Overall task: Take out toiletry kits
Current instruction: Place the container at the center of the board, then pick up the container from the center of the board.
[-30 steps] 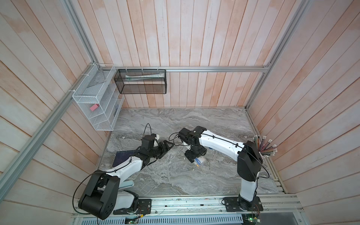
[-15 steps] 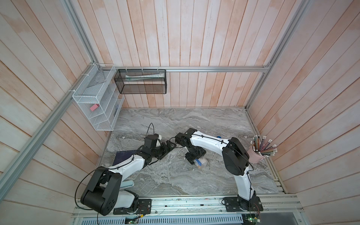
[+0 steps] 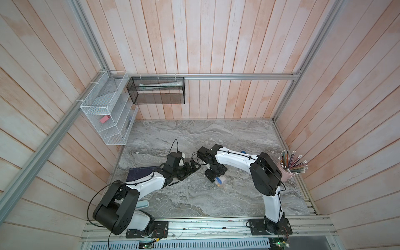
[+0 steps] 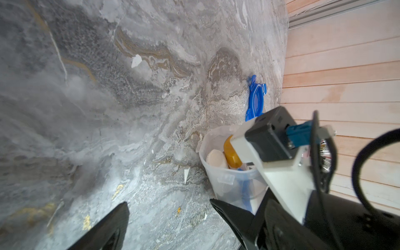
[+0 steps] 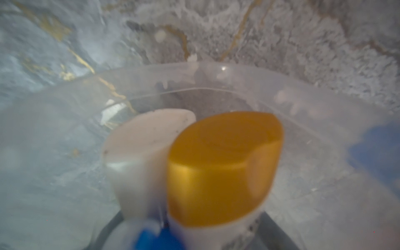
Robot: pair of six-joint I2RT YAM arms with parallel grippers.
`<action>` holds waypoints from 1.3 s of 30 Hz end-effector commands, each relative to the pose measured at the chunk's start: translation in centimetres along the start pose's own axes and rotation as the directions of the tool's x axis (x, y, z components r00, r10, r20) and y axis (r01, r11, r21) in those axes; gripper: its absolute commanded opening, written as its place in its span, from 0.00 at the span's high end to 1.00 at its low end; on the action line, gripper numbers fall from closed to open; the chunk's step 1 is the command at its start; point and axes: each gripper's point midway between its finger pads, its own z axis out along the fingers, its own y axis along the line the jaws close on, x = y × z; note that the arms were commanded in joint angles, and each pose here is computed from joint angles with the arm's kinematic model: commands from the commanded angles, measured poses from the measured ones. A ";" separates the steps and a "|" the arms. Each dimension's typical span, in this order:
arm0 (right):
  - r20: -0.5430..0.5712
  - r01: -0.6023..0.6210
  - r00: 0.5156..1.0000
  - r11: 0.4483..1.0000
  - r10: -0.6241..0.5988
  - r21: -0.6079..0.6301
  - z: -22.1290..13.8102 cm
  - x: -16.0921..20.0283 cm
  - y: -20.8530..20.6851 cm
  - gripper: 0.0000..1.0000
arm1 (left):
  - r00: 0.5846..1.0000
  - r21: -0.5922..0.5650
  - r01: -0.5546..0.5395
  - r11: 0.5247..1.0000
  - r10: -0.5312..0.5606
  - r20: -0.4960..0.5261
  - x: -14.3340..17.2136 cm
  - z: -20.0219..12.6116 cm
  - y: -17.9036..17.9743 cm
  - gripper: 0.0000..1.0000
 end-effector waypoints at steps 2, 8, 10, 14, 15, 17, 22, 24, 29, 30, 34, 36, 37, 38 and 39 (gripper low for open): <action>0.203 0.008 0.979 0.995 0.012 -0.099 -2.5 -2.6 0.8 0.05 | 0.998 0.018 -0.056 0.998 0.056 0.015 -0.6 0.0 -1.2 0.00; 0.304 0.020 0.952 0.988 0.027 -0.150 -4.3 -2.6 1.2 0.02 | 0.996 0.007 -0.087 0.996 0.087 0.012 -1.3 0.0 -2.1 0.00; 0.350 0.012 0.936 0.987 0.045 -0.159 -5.2 -2.7 1.0 0.02 | 0.995 0.005 -0.096 0.995 0.096 0.016 -1.7 0.1 -2.5 0.00; 0.445 -0.032 0.888 0.980 0.117 -0.195 -6.9 -2.2 0.5 0.02 | 0.991 0.014 -0.137 0.991 0.136 0.014 -2.3 0.2 -4.2 0.00; 0.474 -0.042 0.869 0.977 0.139 -0.210 -7.5 -1.9 0.5 0.02 | 0.988 0.012 -0.151 0.988 0.151 0.012 -2.4 0.1 -4.6 0.00; 0.550 -0.050 0.813 0.963 0.193 -0.264 -8.9 -1.0 0.4 0.02 | 0.982 0.000 -0.187 0.982 0.187 0.000 -1.8 0.0 -5.5 0.00; 0.683 -0.074 0.649 0.921 0.337 -0.383 -12.1 2.3 -0.6 0.03 | 0.946 -0.177 -0.322 0.930 0.322 -0.029 0.5 -1.2 -5.9 0.00; 0.708 -0.078 0.606 0.913 0.362 -0.400 -12.9 3.9 -1.2 0.03 | 0.944 -0.250 -0.327 0.911 0.324 -0.053 1.2 -1.8 -5.3 0.00; 0.676 -0.146 0.617 0.903 0.402 -0.404 -10.7 7.7 -1.8 0.04 | 0.939 -0.362 -0.342 0.867 0.328 -0.103 1.7 -1.9 -5.5 0.00; 0.670 -0.143 0.632 0.908 0.390 -0.393 -9.8 8.0 -1.2 0.04 | 0.937 -0.371 -0.347 0.861 0.331 -0.109 1.5 -1.7 -5.7 0.00; 0.650 -0.137 0.705 0.954 0.283 -0.267 -5.7 8.5 1.1 0.03 | 0.931 -0.402 -0.359 0.842 0.351 -0.096 -0.6 -0.6 -7.1 0.00; 0.620 -0.133 0.747 0.968 0.238 -0.211 -4.4 8.5 1.8 0.03 | 0.935 -0.375 -0.351 0.858 0.340 -0.098 -1.4 0.0 -7.9 0.00; 0.626 -0.130 0.748 0.973 0.221 -0.189 -3.9 8.4 2.2 0.03 | 0.939 -0.348 -0.344 0.872 0.328 -0.106 -1.5 0.5 -8.2 0.00; 0.648 -0.133 0.730 0.975 0.219 -0.181 -3.7 8.2 2.5 0.03 | 0.943 -0.322 -0.332 0.887 0.312 -0.112 -1.7 1.0 -8.3 0.00; 0.663 -0.142 0.712 0.972 0.231 -0.186 -3.4 8.0 2.5 0.02 | 0.947 -0.305 -0.319 0.897 0.295 -0.123 -1.7 1.4 -8.3 0.00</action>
